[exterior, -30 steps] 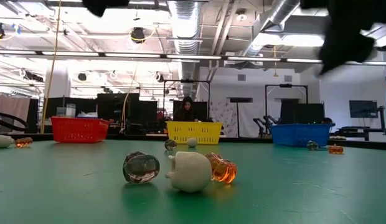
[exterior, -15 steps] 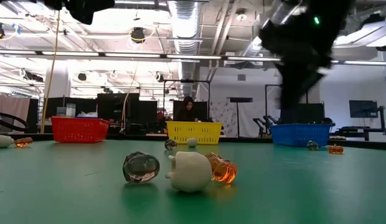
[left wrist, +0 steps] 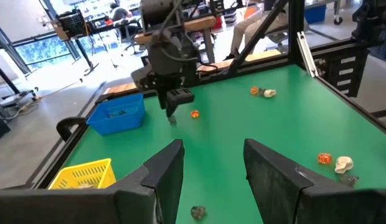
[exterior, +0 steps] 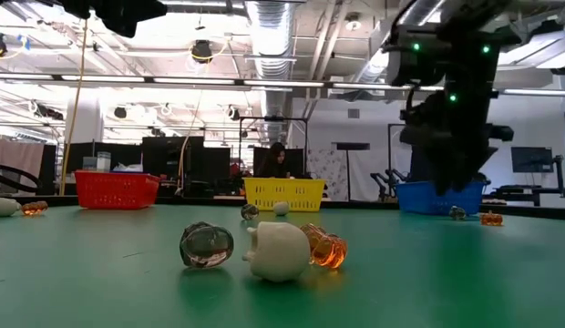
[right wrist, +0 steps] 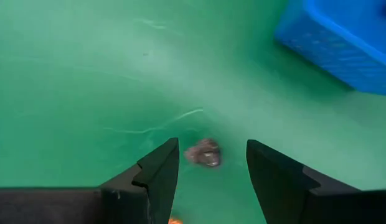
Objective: Sort Halloween decoration
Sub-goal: Put the orange flower toy into the red bin
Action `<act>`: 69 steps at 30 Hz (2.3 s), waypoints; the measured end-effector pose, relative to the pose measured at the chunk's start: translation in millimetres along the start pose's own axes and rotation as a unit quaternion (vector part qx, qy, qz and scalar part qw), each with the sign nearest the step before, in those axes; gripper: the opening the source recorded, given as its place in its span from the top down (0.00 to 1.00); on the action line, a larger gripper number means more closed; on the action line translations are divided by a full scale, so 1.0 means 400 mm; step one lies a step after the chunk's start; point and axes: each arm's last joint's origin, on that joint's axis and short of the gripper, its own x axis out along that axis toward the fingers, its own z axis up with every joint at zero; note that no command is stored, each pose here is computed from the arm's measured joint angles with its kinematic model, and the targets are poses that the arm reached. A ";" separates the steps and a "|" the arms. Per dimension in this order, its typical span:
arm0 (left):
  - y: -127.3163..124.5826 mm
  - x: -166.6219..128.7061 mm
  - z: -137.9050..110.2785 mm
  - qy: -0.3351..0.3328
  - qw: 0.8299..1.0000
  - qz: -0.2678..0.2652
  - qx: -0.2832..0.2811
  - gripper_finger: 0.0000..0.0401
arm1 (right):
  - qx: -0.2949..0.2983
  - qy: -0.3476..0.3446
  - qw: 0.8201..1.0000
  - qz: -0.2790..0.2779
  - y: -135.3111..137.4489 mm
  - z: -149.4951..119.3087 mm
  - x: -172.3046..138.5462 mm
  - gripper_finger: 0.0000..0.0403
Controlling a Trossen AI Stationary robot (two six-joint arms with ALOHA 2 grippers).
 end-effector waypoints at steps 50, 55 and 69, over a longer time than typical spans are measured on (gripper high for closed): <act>0.021 -0.039 0.011 -0.017 1.000 0.000 -0.017 0.61 | -0.014 -0.220 0.903 0.368 0.188 -0.092 -0.067 0.75; 0.024 -0.050 0.009 -0.014 1.000 -0.013 -0.018 0.61 | -0.019 -0.297 0.871 0.389 0.200 -0.020 -0.086 0.75; 0.035 -0.072 0.008 -0.016 1.000 -0.013 -0.022 0.61 | -0.134 -0.382 0.837 0.367 0.510 0.358 0.002 0.75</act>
